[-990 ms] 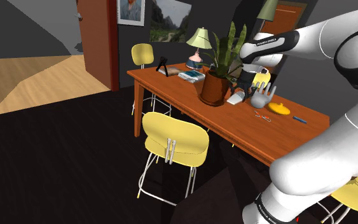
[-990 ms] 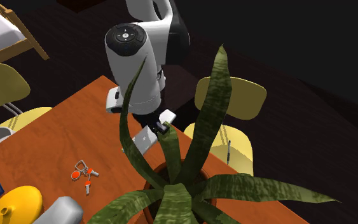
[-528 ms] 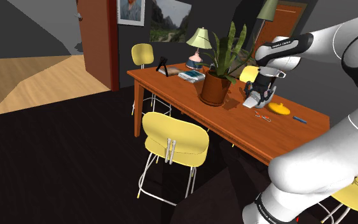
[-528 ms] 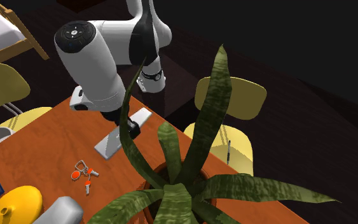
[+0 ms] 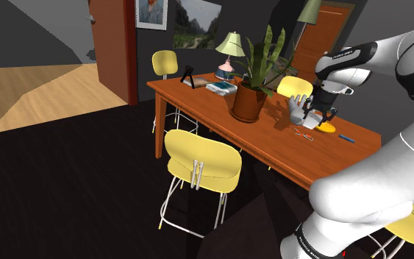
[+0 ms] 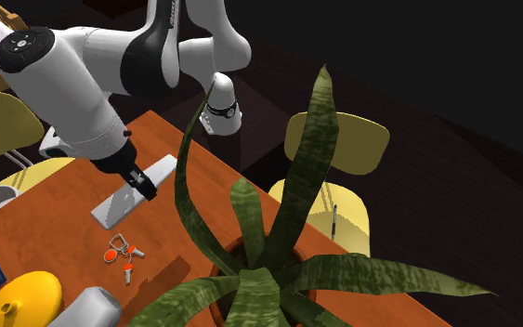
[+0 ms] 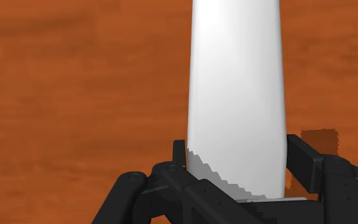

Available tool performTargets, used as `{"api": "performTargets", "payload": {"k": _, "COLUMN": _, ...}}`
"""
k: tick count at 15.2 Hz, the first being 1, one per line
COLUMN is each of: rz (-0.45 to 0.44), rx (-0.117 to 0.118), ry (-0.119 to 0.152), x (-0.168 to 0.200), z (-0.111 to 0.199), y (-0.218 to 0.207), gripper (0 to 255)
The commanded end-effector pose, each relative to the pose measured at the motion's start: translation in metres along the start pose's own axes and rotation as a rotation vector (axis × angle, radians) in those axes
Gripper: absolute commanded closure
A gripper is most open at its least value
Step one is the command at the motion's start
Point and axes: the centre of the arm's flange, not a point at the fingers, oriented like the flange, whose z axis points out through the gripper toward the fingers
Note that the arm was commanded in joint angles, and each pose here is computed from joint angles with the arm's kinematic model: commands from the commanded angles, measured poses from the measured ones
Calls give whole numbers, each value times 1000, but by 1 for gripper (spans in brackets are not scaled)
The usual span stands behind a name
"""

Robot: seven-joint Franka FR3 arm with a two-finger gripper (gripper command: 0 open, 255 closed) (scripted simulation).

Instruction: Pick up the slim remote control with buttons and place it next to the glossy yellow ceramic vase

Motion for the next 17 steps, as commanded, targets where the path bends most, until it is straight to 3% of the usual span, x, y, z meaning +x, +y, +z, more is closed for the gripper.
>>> {"api": "performTargets", "payload": {"k": 1, "rz": -2, "rx": 0, "ry": 0, "x": 15, "z": 0, "y": 25, "gripper": 255}}
{"api": "performTargets", "payload": {"k": 17, "rz": -2, "rx": 0, "ry": 0, "x": 136, "z": -1, "y": 198, "gripper": 255}}
